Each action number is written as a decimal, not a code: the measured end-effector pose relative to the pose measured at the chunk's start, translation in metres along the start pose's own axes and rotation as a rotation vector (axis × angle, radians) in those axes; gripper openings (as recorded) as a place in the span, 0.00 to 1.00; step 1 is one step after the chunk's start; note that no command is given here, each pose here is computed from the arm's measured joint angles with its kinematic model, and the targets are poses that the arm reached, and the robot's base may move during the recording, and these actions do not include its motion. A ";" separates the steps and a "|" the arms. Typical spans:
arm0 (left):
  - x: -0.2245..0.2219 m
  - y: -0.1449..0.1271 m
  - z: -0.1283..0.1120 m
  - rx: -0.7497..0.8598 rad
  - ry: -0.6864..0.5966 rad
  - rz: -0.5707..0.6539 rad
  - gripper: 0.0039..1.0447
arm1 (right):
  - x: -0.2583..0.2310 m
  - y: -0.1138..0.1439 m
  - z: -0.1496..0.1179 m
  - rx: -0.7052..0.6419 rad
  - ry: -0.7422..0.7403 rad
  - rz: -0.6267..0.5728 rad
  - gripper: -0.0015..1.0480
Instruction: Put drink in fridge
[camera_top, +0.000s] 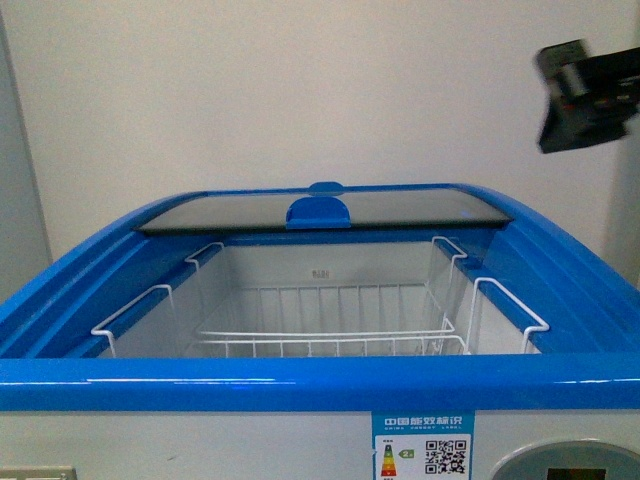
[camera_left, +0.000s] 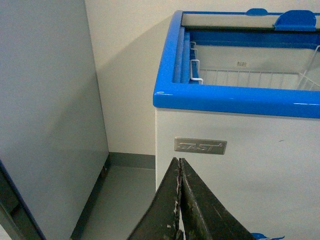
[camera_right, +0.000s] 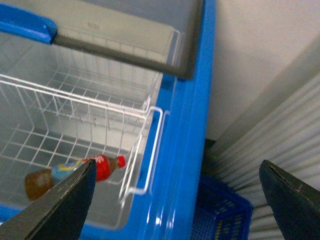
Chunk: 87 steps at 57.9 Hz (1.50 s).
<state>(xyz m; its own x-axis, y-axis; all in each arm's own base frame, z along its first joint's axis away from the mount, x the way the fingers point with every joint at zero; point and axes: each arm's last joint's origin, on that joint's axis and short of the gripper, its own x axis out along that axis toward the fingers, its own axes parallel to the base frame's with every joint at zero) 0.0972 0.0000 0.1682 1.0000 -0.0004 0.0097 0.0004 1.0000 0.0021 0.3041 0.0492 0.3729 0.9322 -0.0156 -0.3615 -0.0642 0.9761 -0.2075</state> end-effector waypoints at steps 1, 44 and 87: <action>0.000 0.000 0.000 0.000 0.000 0.000 0.02 | -0.006 -0.001 -0.004 0.008 0.000 -0.001 0.93; 0.000 0.000 0.000 0.000 -0.001 0.001 0.02 | -0.097 -0.005 -0.210 0.208 -0.366 -0.023 0.03; 0.000 0.000 0.000 0.000 -0.001 0.000 0.02 | -0.106 0.005 -0.257 0.208 -0.365 -0.025 0.03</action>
<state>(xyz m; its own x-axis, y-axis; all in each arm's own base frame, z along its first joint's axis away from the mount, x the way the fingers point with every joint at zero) 0.0971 0.0000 0.1682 0.9999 0.0000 0.0105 0.0000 1.0000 0.0021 0.1138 0.0002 0.1765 1.0000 0.0019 -0.0048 -0.0020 0.9999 -0.0105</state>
